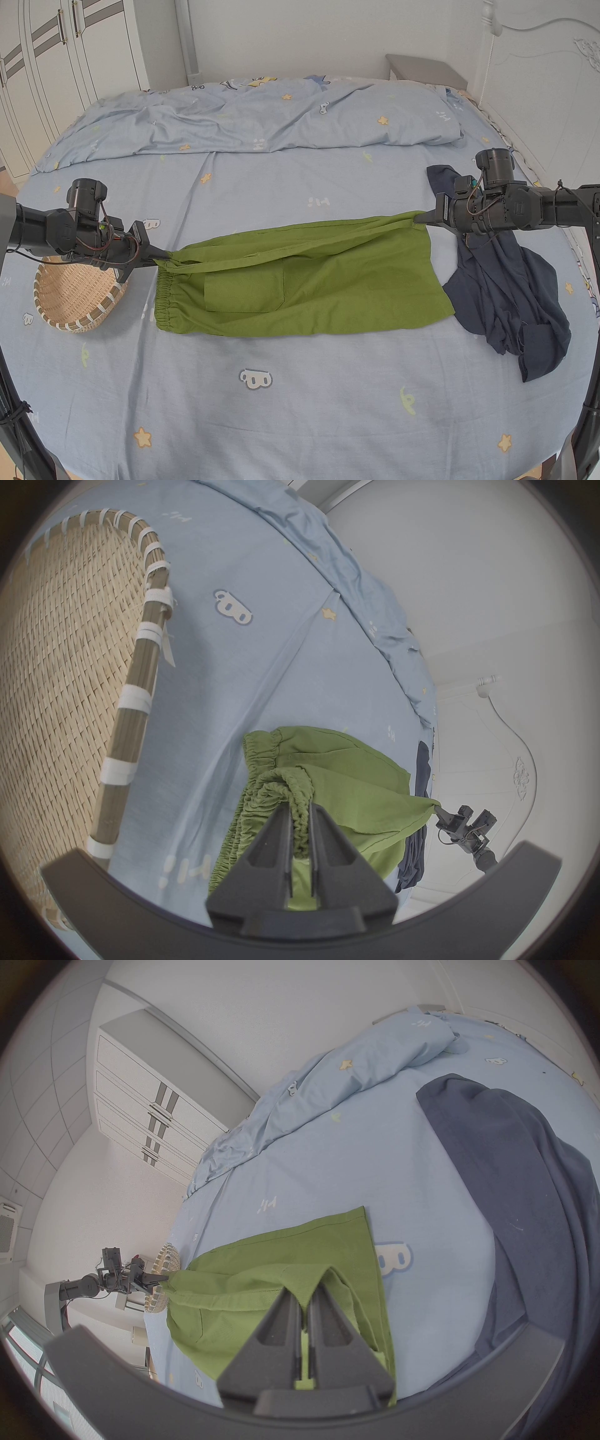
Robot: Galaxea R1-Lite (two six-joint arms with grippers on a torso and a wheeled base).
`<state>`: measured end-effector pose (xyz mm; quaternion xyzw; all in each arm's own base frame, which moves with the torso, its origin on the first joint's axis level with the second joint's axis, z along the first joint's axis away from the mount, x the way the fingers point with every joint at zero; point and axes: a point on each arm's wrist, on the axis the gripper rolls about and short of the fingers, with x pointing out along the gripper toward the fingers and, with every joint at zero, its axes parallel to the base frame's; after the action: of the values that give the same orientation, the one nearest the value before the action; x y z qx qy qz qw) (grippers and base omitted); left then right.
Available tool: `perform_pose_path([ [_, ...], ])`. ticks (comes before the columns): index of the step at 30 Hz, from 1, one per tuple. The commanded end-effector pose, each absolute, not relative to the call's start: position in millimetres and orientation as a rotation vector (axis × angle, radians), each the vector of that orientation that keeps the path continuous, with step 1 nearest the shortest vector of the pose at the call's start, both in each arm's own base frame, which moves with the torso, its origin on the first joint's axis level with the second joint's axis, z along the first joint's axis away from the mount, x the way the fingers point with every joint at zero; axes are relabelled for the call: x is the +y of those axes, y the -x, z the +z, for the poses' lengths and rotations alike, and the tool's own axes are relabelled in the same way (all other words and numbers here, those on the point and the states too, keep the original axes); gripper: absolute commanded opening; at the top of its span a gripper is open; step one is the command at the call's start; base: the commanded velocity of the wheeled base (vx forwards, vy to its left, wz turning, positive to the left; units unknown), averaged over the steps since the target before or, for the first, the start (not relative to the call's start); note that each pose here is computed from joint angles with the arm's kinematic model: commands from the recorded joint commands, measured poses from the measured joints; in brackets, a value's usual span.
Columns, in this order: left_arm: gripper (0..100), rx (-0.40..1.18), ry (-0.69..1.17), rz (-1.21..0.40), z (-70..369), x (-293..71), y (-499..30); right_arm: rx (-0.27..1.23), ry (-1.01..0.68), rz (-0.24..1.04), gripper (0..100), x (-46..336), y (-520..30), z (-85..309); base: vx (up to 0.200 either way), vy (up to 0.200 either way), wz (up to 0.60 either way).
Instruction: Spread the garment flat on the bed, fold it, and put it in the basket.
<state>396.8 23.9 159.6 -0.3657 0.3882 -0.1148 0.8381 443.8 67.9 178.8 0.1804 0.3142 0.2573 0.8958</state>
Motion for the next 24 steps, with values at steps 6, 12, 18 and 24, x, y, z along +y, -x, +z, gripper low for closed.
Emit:
perform_pose_path([
  [6, 100, 0.83, 0.747, -0.259, 155, 20, -398, 0.657, -0.373, 0.534, 100, 69, -446, 175, 0.0, 0.0, 0.0],
  [12, 100, 0.803, 0.726, -0.274, 159, 20, -400, 0.656, -0.375, 0.54, 100, 71, -448, 172, 0.0, 0.0, 0.0],
  [18, 100, 0.719, 0.804, -0.27, 167, 21, -408, 0.66, -0.38, 0.534, 100, 67, -446, 173, 0.0, 0.0, 0.0],
  [24, 100, 0.641, 0.883, -0.286, 171, 17, -415, 0.66, -0.385, 0.531, 100, 66, -439, 178, 0.0, 0.0, 0.0],
])
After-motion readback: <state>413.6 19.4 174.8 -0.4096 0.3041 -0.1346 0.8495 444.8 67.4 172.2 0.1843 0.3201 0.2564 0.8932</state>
